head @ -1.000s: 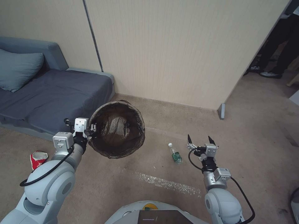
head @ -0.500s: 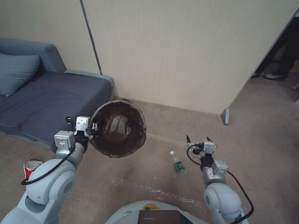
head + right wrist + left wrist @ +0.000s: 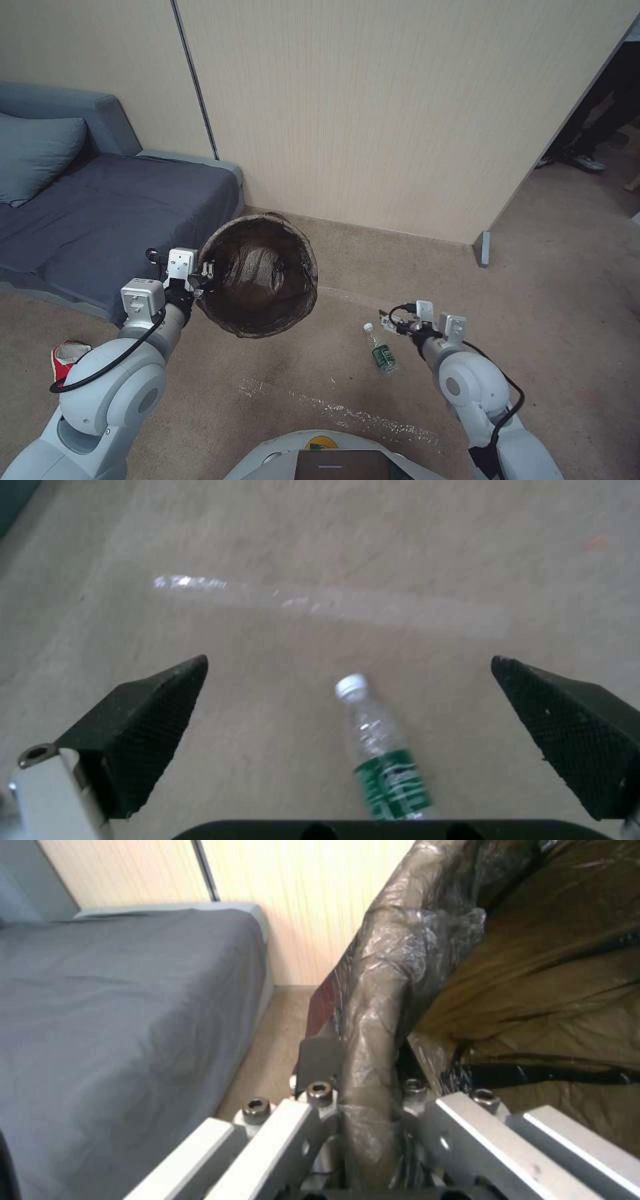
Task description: Pick up the trash bin, then pick up the garbage from the floor and place it into the trash bin.
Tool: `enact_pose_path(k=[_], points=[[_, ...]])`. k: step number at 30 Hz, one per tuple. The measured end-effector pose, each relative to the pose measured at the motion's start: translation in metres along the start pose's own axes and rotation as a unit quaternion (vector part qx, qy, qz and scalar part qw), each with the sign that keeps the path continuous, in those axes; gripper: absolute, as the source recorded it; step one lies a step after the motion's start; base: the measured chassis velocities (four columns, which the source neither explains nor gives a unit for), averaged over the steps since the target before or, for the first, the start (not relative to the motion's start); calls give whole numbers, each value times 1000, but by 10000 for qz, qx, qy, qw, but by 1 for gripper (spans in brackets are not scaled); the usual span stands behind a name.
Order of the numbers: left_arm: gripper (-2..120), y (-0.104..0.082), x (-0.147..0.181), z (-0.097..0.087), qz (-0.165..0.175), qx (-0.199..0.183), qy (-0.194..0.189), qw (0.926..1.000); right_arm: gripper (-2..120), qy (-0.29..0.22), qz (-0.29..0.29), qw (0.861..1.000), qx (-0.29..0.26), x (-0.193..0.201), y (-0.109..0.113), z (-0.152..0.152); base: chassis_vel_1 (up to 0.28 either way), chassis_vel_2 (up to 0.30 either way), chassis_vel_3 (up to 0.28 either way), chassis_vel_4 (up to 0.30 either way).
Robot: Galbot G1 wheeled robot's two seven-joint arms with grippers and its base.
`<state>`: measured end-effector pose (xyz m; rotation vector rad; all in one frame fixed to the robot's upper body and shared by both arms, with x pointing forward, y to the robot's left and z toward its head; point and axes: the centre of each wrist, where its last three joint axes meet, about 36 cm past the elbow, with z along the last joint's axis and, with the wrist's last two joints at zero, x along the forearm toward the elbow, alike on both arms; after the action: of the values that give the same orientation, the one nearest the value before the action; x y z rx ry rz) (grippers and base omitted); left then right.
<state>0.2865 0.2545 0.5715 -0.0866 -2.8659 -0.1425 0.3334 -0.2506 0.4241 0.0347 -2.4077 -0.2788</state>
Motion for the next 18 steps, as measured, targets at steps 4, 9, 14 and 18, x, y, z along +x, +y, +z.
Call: enact_pose_path(k=[4,9,14,18], points=[[0,0,0,1,-11,-12,15,10000,100,270,-150,9995,-57,-22,2,6,0,0,0,0],[0,2,1,1,-46,-39,23,10000,100,617,-179,9979,11,-56,6,19,0,0,0,0],[0,2,1,1,-59,-40,27,10000,100,782,-94,9968,123,-74,7,28,0,0,0,0],[0,2,1,1,-70,-37,20,10000,100,912,175,9952,296,-93,1,35,0,0,0,0]])
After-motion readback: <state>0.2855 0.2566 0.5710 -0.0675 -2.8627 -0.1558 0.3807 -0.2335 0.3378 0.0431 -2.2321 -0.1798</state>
